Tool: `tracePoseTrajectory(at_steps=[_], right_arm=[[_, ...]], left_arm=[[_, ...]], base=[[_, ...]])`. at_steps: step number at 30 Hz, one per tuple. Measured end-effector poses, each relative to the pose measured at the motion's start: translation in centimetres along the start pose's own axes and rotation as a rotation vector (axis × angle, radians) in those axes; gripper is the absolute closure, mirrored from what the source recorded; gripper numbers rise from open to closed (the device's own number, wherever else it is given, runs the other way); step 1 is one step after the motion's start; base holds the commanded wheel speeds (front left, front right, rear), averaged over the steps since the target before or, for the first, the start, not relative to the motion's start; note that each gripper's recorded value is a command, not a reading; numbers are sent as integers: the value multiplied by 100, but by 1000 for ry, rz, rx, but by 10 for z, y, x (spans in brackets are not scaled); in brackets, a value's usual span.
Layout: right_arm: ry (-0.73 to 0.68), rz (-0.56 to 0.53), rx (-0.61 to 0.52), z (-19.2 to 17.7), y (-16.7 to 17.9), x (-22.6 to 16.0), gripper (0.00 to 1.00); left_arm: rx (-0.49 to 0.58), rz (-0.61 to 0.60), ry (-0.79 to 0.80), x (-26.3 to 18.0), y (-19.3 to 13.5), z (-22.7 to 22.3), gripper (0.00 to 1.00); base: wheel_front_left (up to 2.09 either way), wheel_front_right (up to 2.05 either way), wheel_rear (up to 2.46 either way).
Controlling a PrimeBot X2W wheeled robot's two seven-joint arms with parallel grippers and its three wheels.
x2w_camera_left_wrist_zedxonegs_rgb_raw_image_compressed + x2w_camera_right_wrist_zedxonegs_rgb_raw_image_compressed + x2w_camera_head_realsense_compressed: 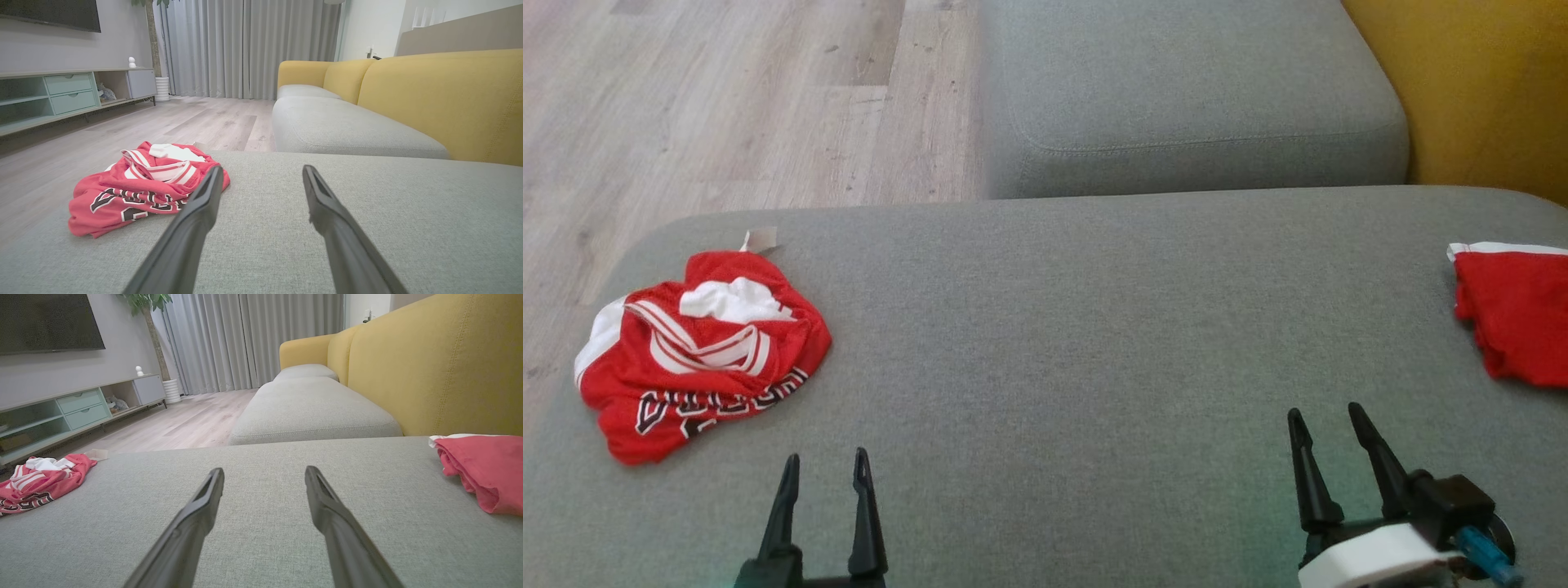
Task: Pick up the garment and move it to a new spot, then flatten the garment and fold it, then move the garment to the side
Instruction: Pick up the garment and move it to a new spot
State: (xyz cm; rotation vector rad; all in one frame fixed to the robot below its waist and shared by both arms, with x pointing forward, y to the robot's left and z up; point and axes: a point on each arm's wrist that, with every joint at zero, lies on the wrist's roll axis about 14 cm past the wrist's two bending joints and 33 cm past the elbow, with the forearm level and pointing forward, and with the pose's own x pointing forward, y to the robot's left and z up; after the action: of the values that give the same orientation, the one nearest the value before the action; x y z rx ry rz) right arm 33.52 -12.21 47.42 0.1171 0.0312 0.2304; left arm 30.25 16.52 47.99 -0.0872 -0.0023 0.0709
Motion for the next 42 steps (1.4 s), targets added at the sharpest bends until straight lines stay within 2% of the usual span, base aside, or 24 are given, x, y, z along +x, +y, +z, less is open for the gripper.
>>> tracePoseTrajectory(at_steps=[8, 15, 35, 39, 42], right_arm=[[4, 5, 13, -1, 1, 4, 0], [19, 63, 15, -4, 18, 16, 0], [94, 416, -9, -28, 127, 75, 0], [123, 448, -30, -42, 127, 87, 0], [128, 459, -67, -51, 116, 106, 0]], left_arm=[[-1, 18, 7, -2, 5, -2, 0], [3, 89, 1, -11, 26, -1, 0], [14, 505, -14, -75, 131, 8, 0], [41, 542, -54, -60, 147, 27, 0], [79, 501, -120, -22, 151, 55, 0]], base=[[0, 0, 0], [0, 0, 0], [0, 0, 0], [0, 0, 0], [0, 0, 0]])
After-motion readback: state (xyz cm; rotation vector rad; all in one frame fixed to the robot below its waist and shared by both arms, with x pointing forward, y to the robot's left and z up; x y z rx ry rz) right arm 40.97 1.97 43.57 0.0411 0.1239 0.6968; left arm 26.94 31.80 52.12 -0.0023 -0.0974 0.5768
